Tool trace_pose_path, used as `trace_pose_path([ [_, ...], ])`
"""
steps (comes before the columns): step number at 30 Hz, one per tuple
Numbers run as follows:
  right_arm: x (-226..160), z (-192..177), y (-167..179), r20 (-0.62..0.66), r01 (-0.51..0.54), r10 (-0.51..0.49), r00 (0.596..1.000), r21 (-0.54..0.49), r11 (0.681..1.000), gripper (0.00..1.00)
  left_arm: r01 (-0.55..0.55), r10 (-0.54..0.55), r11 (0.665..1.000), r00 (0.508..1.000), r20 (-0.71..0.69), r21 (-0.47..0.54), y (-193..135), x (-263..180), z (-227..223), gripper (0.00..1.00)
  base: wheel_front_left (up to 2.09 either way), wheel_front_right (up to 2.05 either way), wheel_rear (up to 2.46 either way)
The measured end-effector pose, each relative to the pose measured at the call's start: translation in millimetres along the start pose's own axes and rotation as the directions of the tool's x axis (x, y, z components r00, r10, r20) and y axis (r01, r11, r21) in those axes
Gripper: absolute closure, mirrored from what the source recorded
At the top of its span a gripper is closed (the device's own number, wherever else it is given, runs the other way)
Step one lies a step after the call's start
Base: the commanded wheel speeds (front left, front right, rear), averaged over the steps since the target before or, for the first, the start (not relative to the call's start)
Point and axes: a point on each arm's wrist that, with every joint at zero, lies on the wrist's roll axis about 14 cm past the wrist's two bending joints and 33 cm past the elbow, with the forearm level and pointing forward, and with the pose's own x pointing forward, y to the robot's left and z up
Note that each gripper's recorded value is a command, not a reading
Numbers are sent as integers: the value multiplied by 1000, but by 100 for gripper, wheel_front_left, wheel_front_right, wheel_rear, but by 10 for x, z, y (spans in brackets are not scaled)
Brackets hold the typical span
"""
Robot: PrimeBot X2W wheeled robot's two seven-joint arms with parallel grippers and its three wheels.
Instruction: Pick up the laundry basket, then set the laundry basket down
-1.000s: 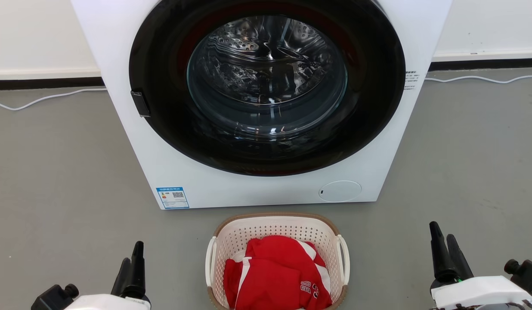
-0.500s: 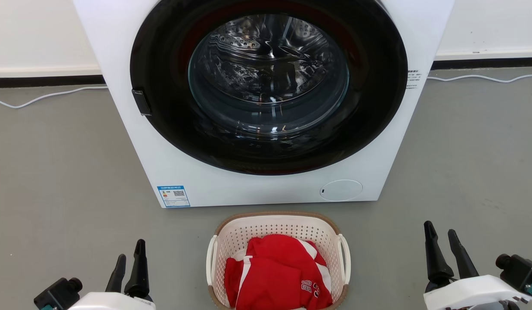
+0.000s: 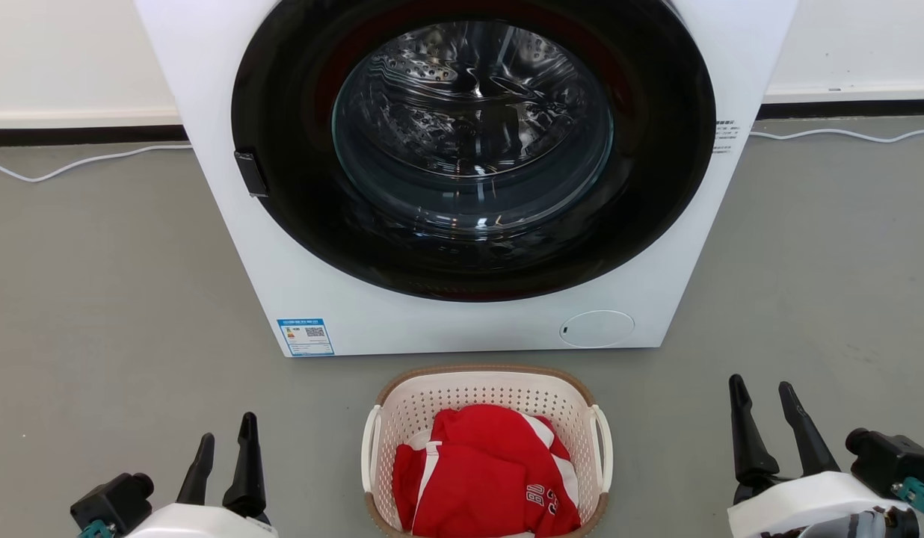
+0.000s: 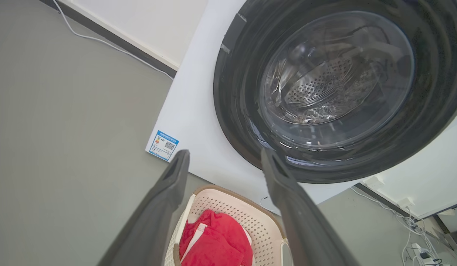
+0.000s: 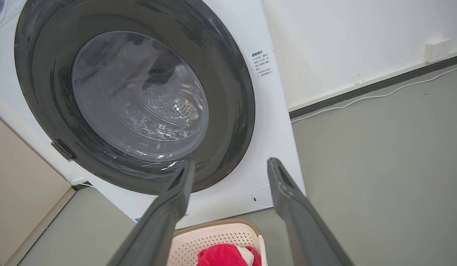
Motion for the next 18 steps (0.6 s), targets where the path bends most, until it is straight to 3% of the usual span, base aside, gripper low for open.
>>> trace_pose_path([
  [18,-5,7,55,11,-37,41,999,-240,970,0,26,-36,978,998,46,206,-57,-3,87,0,0,0,0],
])
